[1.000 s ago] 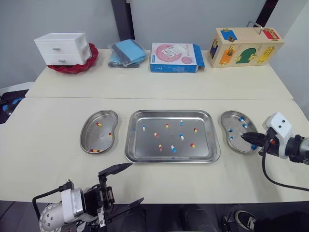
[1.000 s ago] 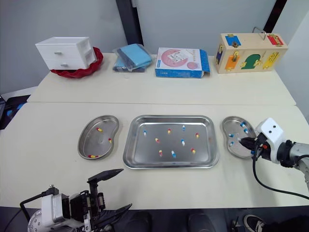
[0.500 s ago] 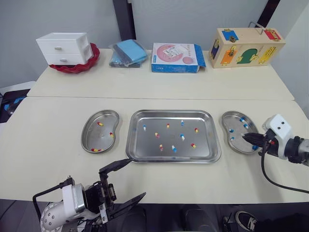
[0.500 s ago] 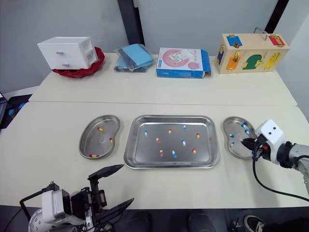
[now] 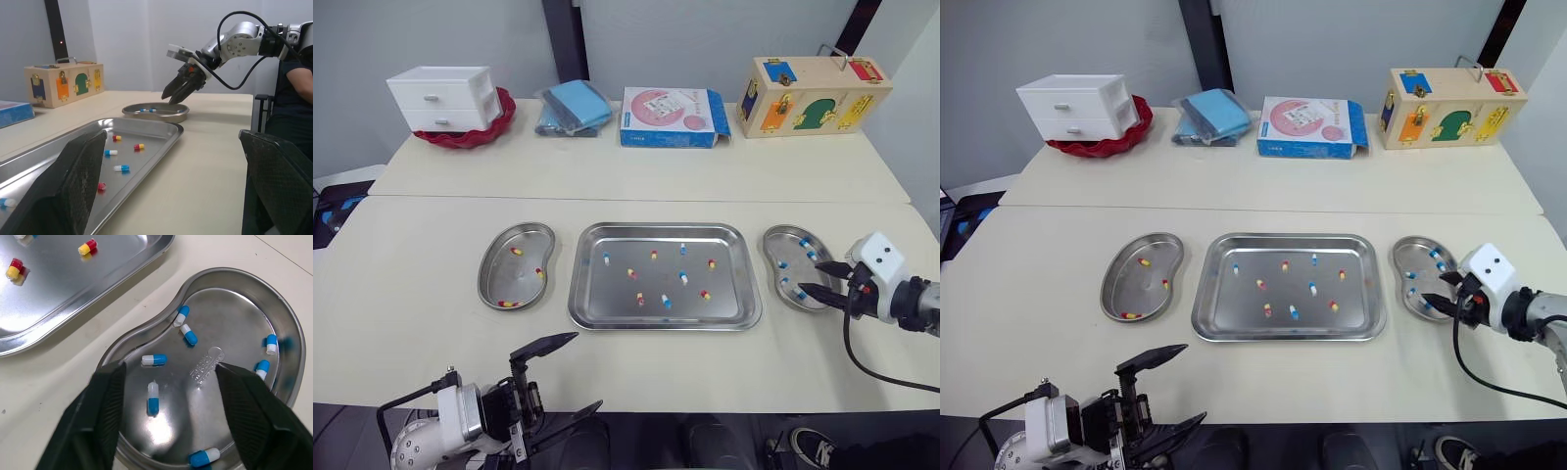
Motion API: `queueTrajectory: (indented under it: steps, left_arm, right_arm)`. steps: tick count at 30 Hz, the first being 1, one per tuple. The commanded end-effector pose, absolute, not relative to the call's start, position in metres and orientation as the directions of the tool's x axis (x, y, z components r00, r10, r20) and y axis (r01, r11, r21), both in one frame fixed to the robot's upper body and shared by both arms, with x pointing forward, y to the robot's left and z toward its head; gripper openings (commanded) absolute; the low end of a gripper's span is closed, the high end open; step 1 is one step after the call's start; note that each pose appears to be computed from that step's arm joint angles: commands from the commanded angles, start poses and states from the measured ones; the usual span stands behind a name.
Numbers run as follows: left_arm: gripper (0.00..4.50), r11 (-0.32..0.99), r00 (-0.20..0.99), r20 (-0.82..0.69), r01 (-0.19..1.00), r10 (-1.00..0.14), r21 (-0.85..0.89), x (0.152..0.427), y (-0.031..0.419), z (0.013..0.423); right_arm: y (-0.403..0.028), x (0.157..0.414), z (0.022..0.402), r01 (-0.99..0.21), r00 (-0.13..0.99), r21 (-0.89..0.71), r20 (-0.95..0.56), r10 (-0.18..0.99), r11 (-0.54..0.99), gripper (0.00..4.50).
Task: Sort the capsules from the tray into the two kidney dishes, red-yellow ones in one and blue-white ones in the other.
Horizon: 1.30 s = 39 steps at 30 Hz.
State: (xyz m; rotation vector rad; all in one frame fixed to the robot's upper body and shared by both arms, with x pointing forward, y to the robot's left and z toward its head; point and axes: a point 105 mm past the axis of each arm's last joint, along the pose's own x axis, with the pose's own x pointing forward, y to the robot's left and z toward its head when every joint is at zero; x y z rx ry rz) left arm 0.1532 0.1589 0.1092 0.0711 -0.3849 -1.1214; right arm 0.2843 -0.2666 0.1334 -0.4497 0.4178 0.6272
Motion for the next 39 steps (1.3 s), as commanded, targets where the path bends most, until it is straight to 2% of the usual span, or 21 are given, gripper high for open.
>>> queueTrajectory:
  steps: [1,9,14,16,20,27,39]
  left_arm:
    - [4.5,0.445,0.372,0.279,0.85,-0.885,0.28,0.151,0.161,0.115]
    - [4.5,0.493,0.421,0.279,0.823,-0.863,0.283,0.159,0.163,0.123]
    - [4.5,0.633,0.583,0.256,0.744,-0.771,0.214,0.163,0.185,0.127]
    - [4.5,0.691,0.651,0.232,0.695,-0.723,0.2,0.163,0.2,0.128]
    - [4.5,0.729,0.708,0.179,0.654,-0.684,0.202,0.157,0.217,0.128]
    - [4.5,0.76,0.751,0.136,0.618,-0.646,0.2,0.15,0.228,0.124]
    - [4.5,0.763,0.753,0.142,0.612,-0.643,0.207,0.149,0.224,0.123]
  right_arm:
    - [-0.268,0.284,0.146,-0.641,0.743,-0.303,-0.476,0.47,0.705,4.44]
    - [-0.274,0.278,0.155,-0.653,0.74,-0.298,-0.447,0.502,0.697,4.44]
    - [-0.293,0.254,0.17,-0.705,0.694,-0.267,-0.448,0.563,0.657,4.44]
    - [-0.309,0.243,0.171,-0.712,0.678,-0.241,-0.479,0.558,0.659,4.44]
    - [-0.335,0.229,0.166,-0.717,0.648,-0.218,-0.559,0.518,0.662,4.44]
    - [-0.365,0.226,0.156,-0.694,0.641,-0.227,-0.628,0.442,0.684,4.44]
    - [-0.362,0.232,0.16,-0.731,0.607,-0.24,-0.655,0.45,0.639,4.44]
